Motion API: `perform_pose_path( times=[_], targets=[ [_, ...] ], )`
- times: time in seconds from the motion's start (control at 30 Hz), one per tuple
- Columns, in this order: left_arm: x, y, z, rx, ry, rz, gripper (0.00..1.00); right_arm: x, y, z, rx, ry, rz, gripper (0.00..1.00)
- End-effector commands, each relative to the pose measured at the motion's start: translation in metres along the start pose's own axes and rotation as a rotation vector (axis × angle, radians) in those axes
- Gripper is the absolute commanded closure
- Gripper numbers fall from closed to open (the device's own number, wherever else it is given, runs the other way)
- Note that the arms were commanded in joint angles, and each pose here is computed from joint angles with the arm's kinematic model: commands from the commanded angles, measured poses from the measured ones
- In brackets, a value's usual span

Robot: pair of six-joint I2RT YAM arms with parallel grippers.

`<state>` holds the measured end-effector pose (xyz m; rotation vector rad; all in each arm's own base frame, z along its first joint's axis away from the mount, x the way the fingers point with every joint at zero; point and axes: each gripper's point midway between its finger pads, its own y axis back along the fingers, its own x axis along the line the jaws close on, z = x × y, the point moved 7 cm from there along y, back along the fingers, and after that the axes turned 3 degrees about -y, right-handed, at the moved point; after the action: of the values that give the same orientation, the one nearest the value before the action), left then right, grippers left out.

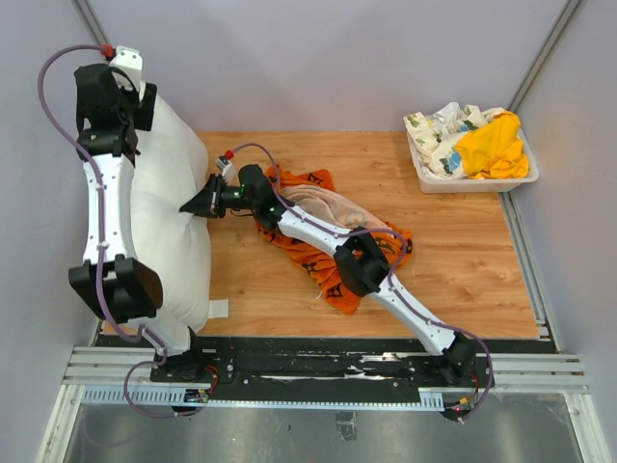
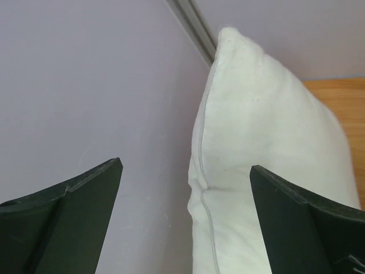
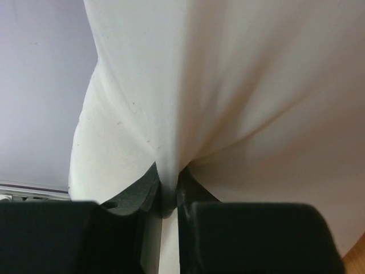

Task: Remove the pillowcase from the pillow
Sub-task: Place the pillow at the corner of the board.

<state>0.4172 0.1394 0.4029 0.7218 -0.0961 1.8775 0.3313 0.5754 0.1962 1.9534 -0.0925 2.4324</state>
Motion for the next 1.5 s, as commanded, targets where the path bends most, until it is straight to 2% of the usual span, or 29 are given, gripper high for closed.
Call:
perform_pose_path(
  times=[0.0, 0.13, 0.17, 0.23, 0.27, 0.3, 0.37, 0.43, 0.6, 0.73, 0.8, 0.93, 1.03, 1.13, 1.27, 1.37, 1.47],
  targets=[
    [-0.008, 0.042, 0.018, -0.170, 0.023, -0.091, 0.01, -0.036, 0.008, -0.012, 0.075, -0.044, -0.038, 0.86],
    [-0.059, 0.101, 0.016, -0.394, 0.057, -0.441, 0.01, -0.031, 0.015, -0.007, 0.065, 0.001, 0.000, 0.84],
    [-0.064, 0.120, 0.018, -0.464, 0.089, -0.485, 0.01, -0.030, 0.017, -0.007, 0.067, 0.011, 0.004, 0.83],
    [-0.080, 0.130, 0.003, -0.511, 0.228, -0.530, 0.01, -0.025, 0.020, -0.005, 0.073, 0.031, 0.027, 0.77],
    [-0.082, 0.135, 0.000, -0.536, 0.300, -0.516, 0.01, -0.021, 0.023, -0.004, 0.080, 0.043, 0.045, 0.68],
    [-0.081, 0.138, -0.002, -0.573, 0.360, -0.485, 0.01, -0.017, 0.027, -0.003, 0.084, 0.059, 0.069, 0.52],
    [-0.082, 0.140, -0.007, -0.568, 0.466, -0.451, 0.01, -0.009, 0.039, -0.001, 0.090, 0.080, 0.102, 0.23],
    [-0.084, 0.143, -0.009, -0.545, 0.494, -0.469, 0.01, 0.002, 0.056, 0.006, 0.083, 0.113, 0.117, 0.01],
    [-0.088, 0.162, -0.005, -0.544, 0.635, -0.473, 0.01, 0.010, 0.110, 0.029, 0.000, 0.158, 0.021, 0.01],
    [-0.111, 0.169, -0.010, -0.516, 0.701, -0.502, 0.01, 0.011, 0.170, 0.059, -0.172, 0.147, -0.070, 0.02],
    [-0.134, 0.163, -0.020, -0.457, 0.714, -0.539, 0.01, 0.017, 0.197, 0.074, -0.242, 0.155, -0.091, 0.02],
    [-0.179, 0.136, -0.067, -0.230, 0.818, -0.477, 0.01, 0.043, 0.242, 0.093, -0.356, 0.224, -0.130, 0.01],
    [-0.199, 0.114, -0.108, -0.107, 0.859, -0.369, 0.01, 0.056, 0.270, 0.096, -0.412, 0.285, -0.222, 0.02],
    [-0.206, 0.095, -0.136, -0.017, 0.842, -0.239, 0.01, 0.061, 0.293, 0.097, -0.445, 0.343, -0.333, 0.02],
    [-0.200, 0.069, -0.173, 0.097, 0.761, -0.053, 0.01, 0.062, 0.317, 0.098, -0.469, 0.413, -0.490, 0.02],
    [-0.166, 0.047, -0.206, 0.184, 0.814, 0.045, 0.01, 0.061, 0.335, 0.096, -0.485, 0.423, -0.569, 0.02],
    [-0.140, 0.042, -0.212, 0.168, 0.877, 0.130, 0.01, 0.061, 0.353, 0.095, -0.499, 0.417, -0.605, 0.01]
  ],
)
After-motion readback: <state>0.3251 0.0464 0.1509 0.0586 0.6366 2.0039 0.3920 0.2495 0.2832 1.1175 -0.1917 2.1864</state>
